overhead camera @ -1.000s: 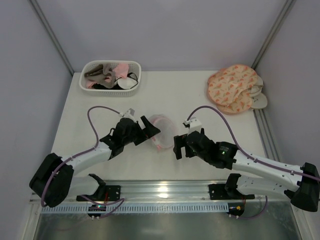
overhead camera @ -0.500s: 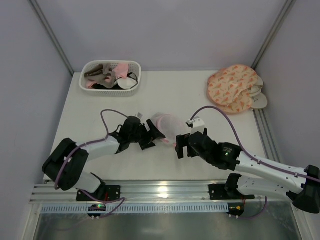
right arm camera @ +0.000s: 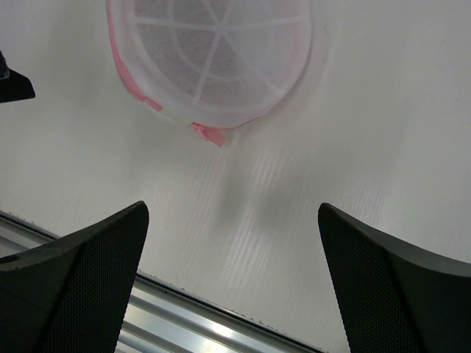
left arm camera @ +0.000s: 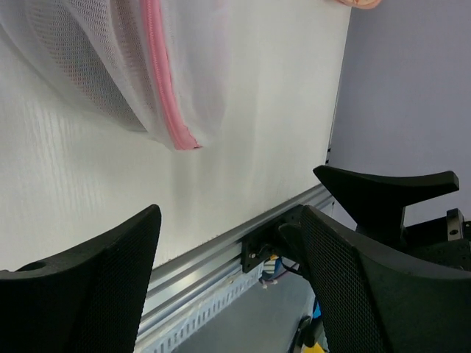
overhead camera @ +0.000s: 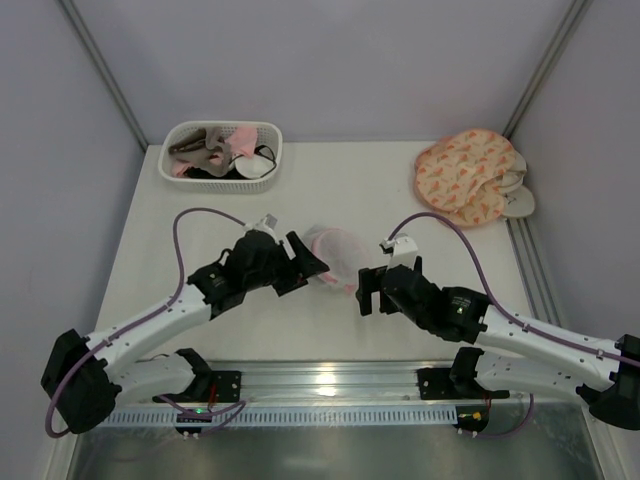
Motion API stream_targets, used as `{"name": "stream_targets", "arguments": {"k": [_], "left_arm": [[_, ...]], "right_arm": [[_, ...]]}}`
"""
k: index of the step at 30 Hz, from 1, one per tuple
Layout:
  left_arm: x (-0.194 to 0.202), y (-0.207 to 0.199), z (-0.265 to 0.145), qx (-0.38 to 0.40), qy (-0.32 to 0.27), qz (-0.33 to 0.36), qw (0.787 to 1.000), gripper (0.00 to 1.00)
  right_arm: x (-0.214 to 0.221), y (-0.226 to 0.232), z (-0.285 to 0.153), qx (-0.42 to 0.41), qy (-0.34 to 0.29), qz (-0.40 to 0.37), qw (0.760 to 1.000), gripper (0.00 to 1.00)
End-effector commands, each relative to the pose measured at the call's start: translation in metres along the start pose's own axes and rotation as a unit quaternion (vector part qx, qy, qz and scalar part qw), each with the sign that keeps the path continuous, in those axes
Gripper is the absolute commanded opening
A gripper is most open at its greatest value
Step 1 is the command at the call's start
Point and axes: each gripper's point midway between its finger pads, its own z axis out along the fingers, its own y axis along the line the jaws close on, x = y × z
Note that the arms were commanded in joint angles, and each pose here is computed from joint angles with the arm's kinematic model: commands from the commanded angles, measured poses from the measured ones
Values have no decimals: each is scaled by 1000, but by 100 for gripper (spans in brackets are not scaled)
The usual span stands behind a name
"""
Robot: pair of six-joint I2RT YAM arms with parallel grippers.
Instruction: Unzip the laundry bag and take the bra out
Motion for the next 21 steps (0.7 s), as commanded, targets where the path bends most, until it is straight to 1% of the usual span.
{"name": "stream_targets", "arguments": {"k": [1,2,3,5,8,9,10,11,12,13,15,16,17,18,19,21], "left_arm": [[1,12,10,-42,-8,-28,999,78],[2,12,13,-44,-12,-31,999,78],[1,9,17,-44,-28,-24,998,77],[2,2,26,-52,-34,-16,998,77],[8,4,41,-75,-25,-5,997,76],[6,-2,44,-71,-27,-6,997,75],[6,-5,48,-66,-29,-5,997,71],[7,-7,52,-65,-27,-7,998,70],[7,-8,59,-65,-25,-5,998,65],[7,-10,63,-61,-26,-5,998,55],[8,-4,73,-73,-27,-3,997,44],[7,-3,76,-75,-30,-2,997,36],[6,0,78,-81,-33,1,996,31],[7,5,82,-89,-32,4,996,21],[7,6,83,-92,-33,6,995,19],[8,12,87,-101,-32,10,994,18]], "right_arm": [[-10,-2,-3,12,-21,16,1000,99],[-9,-3,-3,12,-20,16,1000,99],[-9,-3,-3,14,-20,17,1000,99],[-9,-5,-3,17,-20,18,999,100],[-9,-8,-4,23,-23,22,999,99],[-8,-9,-4,25,-23,23,999,100],[-8,-10,-5,26,-24,23,999,100],[-7,-12,-5,28,-22,22,999,100],[-5,-13,-5,30,-21,21,999,99],[-4,-13,-4,30,-19,21,999,99],[-1,-14,-5,27,-16,20,999,99],[0,-14,-5,25,-15,19,999,99],[0,-13,-5,21,-18,21,999,99],[2,-14,-6,17,-18,23,999,99],[2,-14,-6,14,-20,24,999,99],[5,-13,-6,3,-28,36,999,99]]}}
